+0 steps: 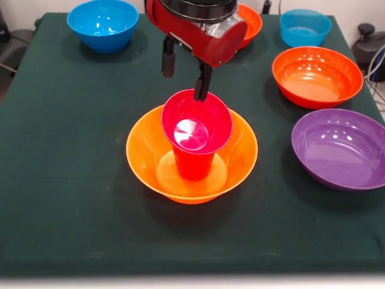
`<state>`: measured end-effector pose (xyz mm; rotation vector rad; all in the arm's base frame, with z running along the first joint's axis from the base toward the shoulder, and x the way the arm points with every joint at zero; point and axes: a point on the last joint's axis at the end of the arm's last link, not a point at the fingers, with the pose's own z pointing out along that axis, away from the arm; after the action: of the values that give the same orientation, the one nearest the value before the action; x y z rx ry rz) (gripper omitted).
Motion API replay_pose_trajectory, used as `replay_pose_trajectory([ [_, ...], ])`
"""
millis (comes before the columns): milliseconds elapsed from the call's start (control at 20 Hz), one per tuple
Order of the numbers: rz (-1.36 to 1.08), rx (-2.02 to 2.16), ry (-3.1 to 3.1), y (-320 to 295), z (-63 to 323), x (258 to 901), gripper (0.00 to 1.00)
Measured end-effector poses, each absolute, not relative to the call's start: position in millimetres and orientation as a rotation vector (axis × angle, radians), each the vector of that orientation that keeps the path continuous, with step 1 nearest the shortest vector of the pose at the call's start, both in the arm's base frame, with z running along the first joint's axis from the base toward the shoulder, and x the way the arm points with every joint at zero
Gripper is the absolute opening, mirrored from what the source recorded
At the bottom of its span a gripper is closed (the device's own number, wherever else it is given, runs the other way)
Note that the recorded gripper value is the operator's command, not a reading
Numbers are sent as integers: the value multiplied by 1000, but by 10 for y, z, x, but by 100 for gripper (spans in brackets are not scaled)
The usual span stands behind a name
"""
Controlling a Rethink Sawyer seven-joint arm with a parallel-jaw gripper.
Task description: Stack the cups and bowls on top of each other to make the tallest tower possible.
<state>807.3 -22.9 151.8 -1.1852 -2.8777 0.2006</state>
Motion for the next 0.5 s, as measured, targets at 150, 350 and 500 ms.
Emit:
replay_pose_trajectory([
  [150,208,-1186,-2892,-241,1558,8085,100],
  [350,231,-1186,-2921,-279,1710,8103,100],
  [500,234,-1192,-2942,-293,1875,8126,100],
])
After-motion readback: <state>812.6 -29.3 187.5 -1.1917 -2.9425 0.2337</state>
